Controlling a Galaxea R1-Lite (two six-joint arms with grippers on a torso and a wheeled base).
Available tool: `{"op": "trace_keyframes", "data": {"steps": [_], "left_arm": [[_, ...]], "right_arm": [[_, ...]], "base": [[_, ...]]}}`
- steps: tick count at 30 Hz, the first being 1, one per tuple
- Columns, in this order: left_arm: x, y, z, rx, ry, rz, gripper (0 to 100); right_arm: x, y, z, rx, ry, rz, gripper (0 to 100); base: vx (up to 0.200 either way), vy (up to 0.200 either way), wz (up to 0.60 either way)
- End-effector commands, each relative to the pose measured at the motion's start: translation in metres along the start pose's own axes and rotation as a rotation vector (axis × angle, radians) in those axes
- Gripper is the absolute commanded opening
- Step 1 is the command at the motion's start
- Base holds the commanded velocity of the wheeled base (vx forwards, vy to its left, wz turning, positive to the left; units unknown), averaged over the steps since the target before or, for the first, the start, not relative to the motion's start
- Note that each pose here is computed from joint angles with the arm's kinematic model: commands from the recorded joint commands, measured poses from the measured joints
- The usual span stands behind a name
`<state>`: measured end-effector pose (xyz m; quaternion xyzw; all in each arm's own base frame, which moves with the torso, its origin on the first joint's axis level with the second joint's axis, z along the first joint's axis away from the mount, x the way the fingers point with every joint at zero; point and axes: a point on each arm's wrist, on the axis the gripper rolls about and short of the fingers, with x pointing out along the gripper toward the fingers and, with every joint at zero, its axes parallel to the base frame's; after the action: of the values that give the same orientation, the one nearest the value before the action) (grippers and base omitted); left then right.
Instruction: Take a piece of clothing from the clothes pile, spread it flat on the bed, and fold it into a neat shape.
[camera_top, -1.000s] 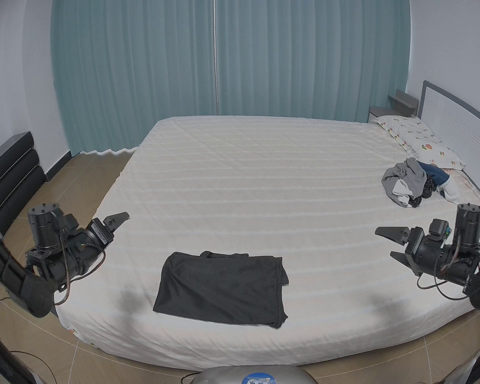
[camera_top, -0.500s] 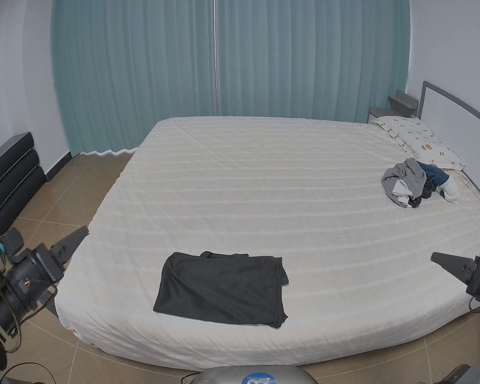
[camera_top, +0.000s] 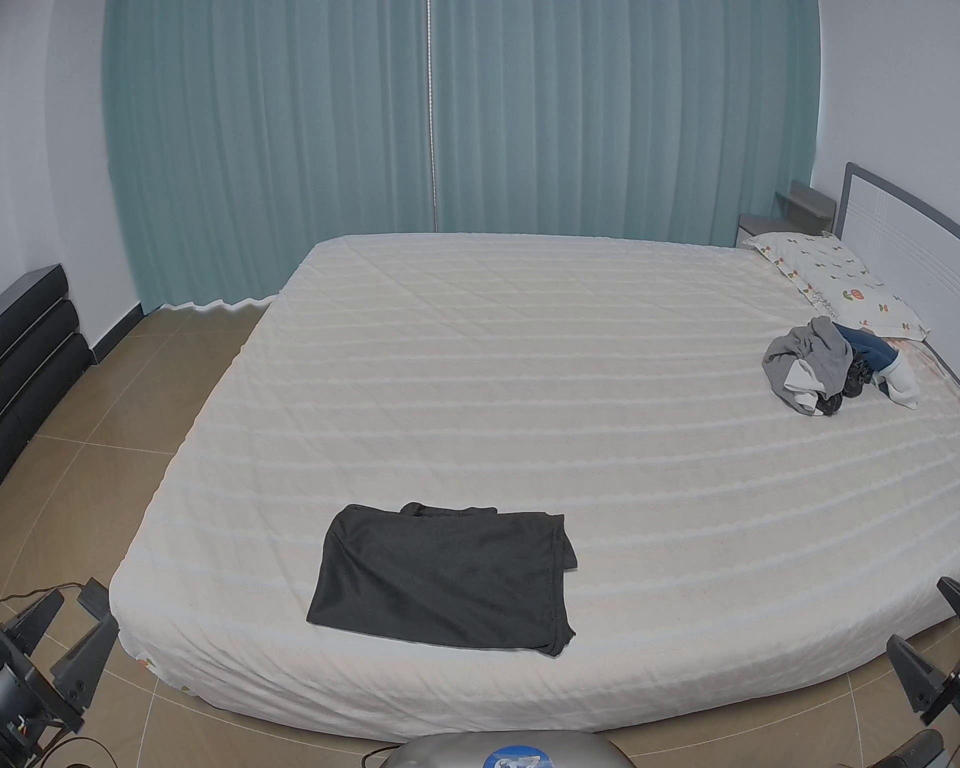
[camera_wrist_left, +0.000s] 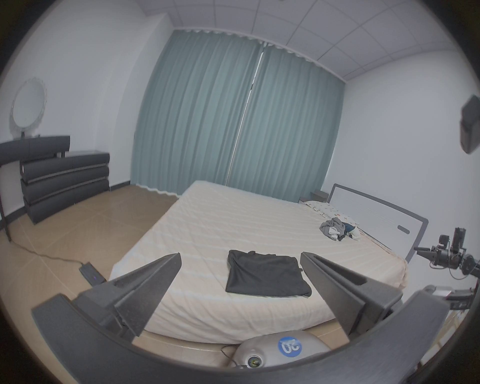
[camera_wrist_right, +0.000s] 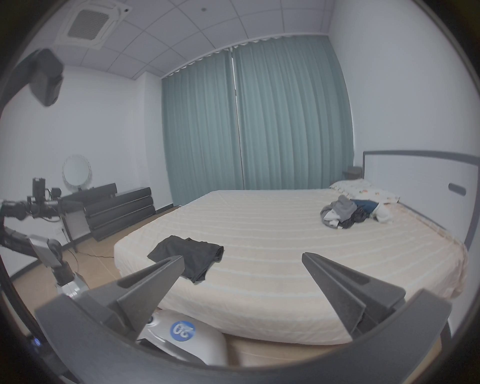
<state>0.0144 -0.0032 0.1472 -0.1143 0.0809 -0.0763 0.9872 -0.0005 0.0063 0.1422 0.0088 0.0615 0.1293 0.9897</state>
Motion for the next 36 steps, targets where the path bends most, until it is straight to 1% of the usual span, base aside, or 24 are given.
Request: {"op": "trace_keyframes", "data": {"steps": [1, 2, 3, 4, 5, 9, 10, 12, 15, 18, 19, 20, 21, 22, 24, 25, 27, 28, 30, 32, 33, 34, 35, 36], "left_arm": [[-0.030, -0.001, -0.006, 0.060, -0.157, 0.002, 100], [-0.034, 0.001, -0.011, 0.082, -0.181, 0.042, 100], [-0.035, 0.001, -0.012, 0.091, -0.192, 0.054, 100], [-0.035, 0.001, -0.012, 0.091, -0.192, 0.054, 100], [-0.038, 0.002, -0.015, 0.102, -0.211, 0.058, 100], [-0.044, 0.002, -0.018, 0.122, -0.256, 0.061, 100], [-0.045, 0.002, -0.017, 0.129, -0.264, 0.075, 100], [-0.047, 0.001, -0.017, 0.137, -0.289, 0.122, 100], [-0.053, 0.000, -0.018, 0.159, -0.333, 0.139, 100], [-0.054, 0.000, -0.025, 0.239, -0.345, 0.157, 100], [-0.052, 0.001, -0.027, 0.264, -0.335, 0.168, 100], [-0.052, 0.001, -0.027, 0.264, -0.335, 0.168, 100], [-0.049, 0.003, -0.031, 0.291, -0.324, 0.174, 100], [-0.048, 0.003, -0.032, 0.294, -0.322, 0.173, 100], [-0.048, 0.003, -0.033, 0.296, -0.323, 0.170, 100], [-0.046, 0.003, -0.035, 0.300, -0.309, 0.144, 100], [-0.044, 0.003, -0.038, 0.301, -0.295, 0.082, 100], [-0.044, 0.003, -0.039, 0.301, -0.287, 0.068, 100], [-0.039, 0.005, -0.048, 0.299, -0.241, 0.036, 100], [-0.033, 0.008, -0.057, 0.299, -0.209, 0.022, 100], [-0.031, 0.008, -0.061, 0.299, -0.196, 0.003, 100], [-0.031, 0.008, -0.061, 0.299, -0.196, 0.003, 100], [-0.030, 0.007, -0.064, 0.295, -0.176, -0.076, 100], [-0.030, 0.007, -0.065, 0.285, -0.167, -0.109, 100]], "right_arm": [[-0.017, 0.006, -0.019, -0.070, -0.106, -0.034, 100], [-0.023, 0.008, -0.020, -0.086, -0.156, -0.032, 100], [-0.026, 0.009, -0.021, -0.095, -0.180, -0.032, 100], [-0.026, 0.009, -0.021, -0.095, -0.180, -0.032, 100], [-0.028, 0.009, -0.023, -0.107, -0.199, -0.023, 100], [-0.028, 0.008, -0.023, -0.118, -0.206, -0.022, 100], [-0.028, 0.008, -0.023, -0.123, -0.208, -0.032, 100], [-0.029, 0.008, -0.021, -0.171, -0.223, -0.065, 100], [-0.031, 0.008, -0.016, -0.234, -0.252, -0.102, 100], [-0.030, 0.007, -0.017, -0.234, -0.245, -0.116, 100], [-0.030, 0.007, -0.018, -0.228, -0.235, -0.142, 100], [-0.030, 0.007, -0.018, -0.228, -0.235, -0.142, 100], [-0.031, 0.006, -0.016, -0.221, -0.225, -0.206, 100], [-0.032, 0.006, -0.011, -0.219, -0.226, -0.231, 100], [-0.033, 0.007, -0.007, -0.220, -0.227, -0.237, 100], [-0.035, 0.009, 0.008, -0.219, -0.222, -0.232, 100], [-0.037, 0.010, 0.006, -0.219, -0.214, -0.196, 100], [-0.037, 0.010, 0.003, -0.218, -0.209, -0.191, 100], [-0.035, 0.008, -0.016, -0.208, -0.169, -0.164, 100], [-0.036, 0.006, -0.032, -0.213, -0.174, -0.120, 100], [-0.032, 0.005, -0.039, -0.204, -0.157, -0.126, 100], [-0.032, 0.005, -0.039, -0.204, -0.157, -0.126, 100], [-0.027, 0.004, -0.048, -0.199, -0.134, -0.127, 100], [-0.026, 0.004, -0.048, -0.198, -0.144, -0.136, 100]], "base": [[0.000, 0.000, 0.00], [0.000, 0.000, 0.00], [0.000, 0.000, 0.00], [0.000, 0.000, 0.00], [0.000, 0.000, 0.00], [0.000, 0.000, 0.00], [0.000, 0.000, 0.00], [0.000, 0.000, 0.00], [0.000, 0.000, 0.00], [0.000, 0.000, 0.00], [0.000, 0.000, 0.00], [0.000, 0.000, 0.00], [0.000, 0.000, 0.00], [0.000, 0.000, 0.00], [0.000, 0.000, 0.00], [0.000, 0.000, 0.00], [0.000, 0.000, 0.00], [0.000, 0.000, 0.00], [0.000, 0.000, 0.00], [0.000, 0.000, 0.00], [0.000, 0.000, 0.00], [0.000, 0.000, 0.00], [0.000, 0.000, 0.00], [0.000, 0.000, 0.00]]}}
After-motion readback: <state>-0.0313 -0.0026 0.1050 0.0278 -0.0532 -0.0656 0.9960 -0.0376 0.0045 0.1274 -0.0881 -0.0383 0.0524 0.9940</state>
